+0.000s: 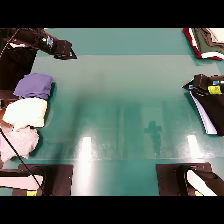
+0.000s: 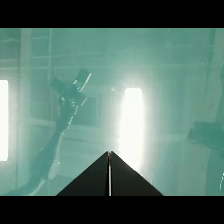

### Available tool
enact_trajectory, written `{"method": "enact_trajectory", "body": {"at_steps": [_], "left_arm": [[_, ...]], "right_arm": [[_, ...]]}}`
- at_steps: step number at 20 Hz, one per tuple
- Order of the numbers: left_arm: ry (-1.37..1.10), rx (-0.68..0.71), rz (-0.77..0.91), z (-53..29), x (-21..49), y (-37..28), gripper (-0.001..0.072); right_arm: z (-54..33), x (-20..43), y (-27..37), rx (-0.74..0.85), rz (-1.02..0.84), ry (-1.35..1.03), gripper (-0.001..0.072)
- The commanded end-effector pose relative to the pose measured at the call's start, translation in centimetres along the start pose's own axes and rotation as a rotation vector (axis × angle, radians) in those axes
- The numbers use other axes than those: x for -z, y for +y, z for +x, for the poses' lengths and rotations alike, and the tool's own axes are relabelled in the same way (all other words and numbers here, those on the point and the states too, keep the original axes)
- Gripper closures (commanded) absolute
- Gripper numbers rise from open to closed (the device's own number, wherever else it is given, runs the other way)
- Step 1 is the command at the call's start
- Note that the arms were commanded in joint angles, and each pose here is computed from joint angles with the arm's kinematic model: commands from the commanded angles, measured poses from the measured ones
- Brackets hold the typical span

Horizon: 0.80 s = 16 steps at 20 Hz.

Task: Fold the shirts.

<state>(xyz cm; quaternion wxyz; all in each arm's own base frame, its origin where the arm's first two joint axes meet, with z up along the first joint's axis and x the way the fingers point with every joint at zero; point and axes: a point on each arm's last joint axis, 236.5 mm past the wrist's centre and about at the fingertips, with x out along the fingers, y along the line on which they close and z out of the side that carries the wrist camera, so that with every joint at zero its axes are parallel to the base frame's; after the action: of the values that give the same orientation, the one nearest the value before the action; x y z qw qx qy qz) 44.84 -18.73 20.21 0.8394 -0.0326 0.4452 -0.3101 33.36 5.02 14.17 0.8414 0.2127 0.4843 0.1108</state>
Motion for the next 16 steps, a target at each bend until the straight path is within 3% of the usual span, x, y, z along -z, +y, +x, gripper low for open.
{"method": "enact_trajectory", "body": {"at_steps": [1, 16], "left_arm": [[-0.001, -0.001, 0.0, 0.0, 0.0, 0.0, 0.0681], [-0.069, -0.015, 0.017, -0.1, -1.6, 0.3, 0.068]], "right_arm": [[0.0, 0.0, 0.0, -0.001, 0.0, 0.002, 0.0692], [0.0, 0.0, 0.1, -0.002, 0.0, 0.002, 0.0692]]}}
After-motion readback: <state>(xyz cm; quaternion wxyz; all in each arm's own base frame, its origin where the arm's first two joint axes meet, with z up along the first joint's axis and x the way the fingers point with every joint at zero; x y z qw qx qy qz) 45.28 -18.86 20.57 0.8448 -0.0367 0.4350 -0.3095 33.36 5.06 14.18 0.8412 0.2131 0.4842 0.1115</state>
